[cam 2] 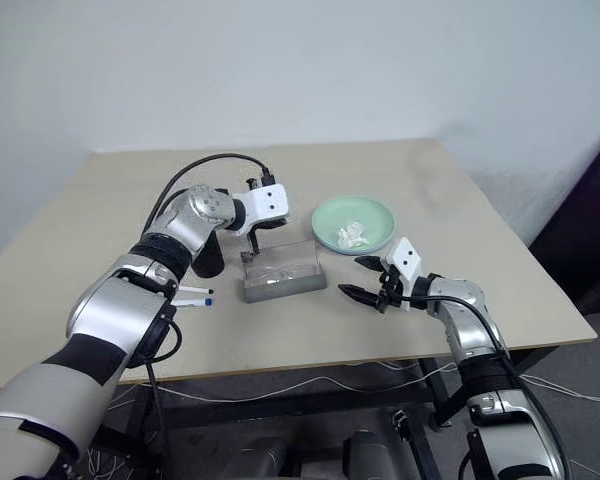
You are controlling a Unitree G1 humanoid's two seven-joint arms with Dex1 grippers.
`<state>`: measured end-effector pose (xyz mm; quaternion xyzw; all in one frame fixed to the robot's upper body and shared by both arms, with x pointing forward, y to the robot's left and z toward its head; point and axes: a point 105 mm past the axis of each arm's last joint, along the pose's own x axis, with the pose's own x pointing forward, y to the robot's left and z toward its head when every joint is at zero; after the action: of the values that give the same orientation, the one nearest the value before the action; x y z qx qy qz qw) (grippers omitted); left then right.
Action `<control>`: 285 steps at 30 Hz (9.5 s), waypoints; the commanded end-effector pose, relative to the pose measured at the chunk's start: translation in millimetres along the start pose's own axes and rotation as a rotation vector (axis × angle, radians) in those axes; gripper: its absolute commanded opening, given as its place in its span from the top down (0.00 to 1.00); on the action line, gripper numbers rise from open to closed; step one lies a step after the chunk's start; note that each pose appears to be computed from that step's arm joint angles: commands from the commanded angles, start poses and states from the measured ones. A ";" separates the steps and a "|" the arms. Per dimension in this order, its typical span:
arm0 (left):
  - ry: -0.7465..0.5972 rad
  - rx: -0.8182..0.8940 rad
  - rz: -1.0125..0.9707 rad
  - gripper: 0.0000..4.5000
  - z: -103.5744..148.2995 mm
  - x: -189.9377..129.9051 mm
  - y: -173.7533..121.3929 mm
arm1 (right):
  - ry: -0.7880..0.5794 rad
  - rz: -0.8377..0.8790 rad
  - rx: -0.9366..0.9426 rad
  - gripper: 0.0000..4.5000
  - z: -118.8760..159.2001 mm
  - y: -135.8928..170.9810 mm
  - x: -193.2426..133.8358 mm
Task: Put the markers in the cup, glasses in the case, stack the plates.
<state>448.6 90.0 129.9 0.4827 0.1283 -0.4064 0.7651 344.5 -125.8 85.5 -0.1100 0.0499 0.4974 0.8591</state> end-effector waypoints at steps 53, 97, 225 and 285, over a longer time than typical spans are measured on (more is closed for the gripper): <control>0.049 0.096 -0.684 0.99 -69.2 -146.1 -70.8 | -0.090 0.060 -0.037 0.17 30.8 3.2 12.9; 0.356 -0.067 -0.650 0.48 -149.3 -110.4 -74.8 | -0.091 0.076 -0.016 0.17 29.9 7.5 17.1; 0.317 0.053 -0.536 0.33 -118.4 -99.4 -39.2 | -0.101 0.154 -0.038 0.17 43.7 10.5 23.4; -0.386 -0.179 -0.374 1.00 1.8 -114.4 0.9 | -0.093 0.162 -0.034 0.17 41.3 12.8 23.4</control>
<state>372.1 152.5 169.8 0.3207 0.1618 -0.6254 0.6927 342.7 -90.8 103.6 -0.0892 0.0366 0.5673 0.8178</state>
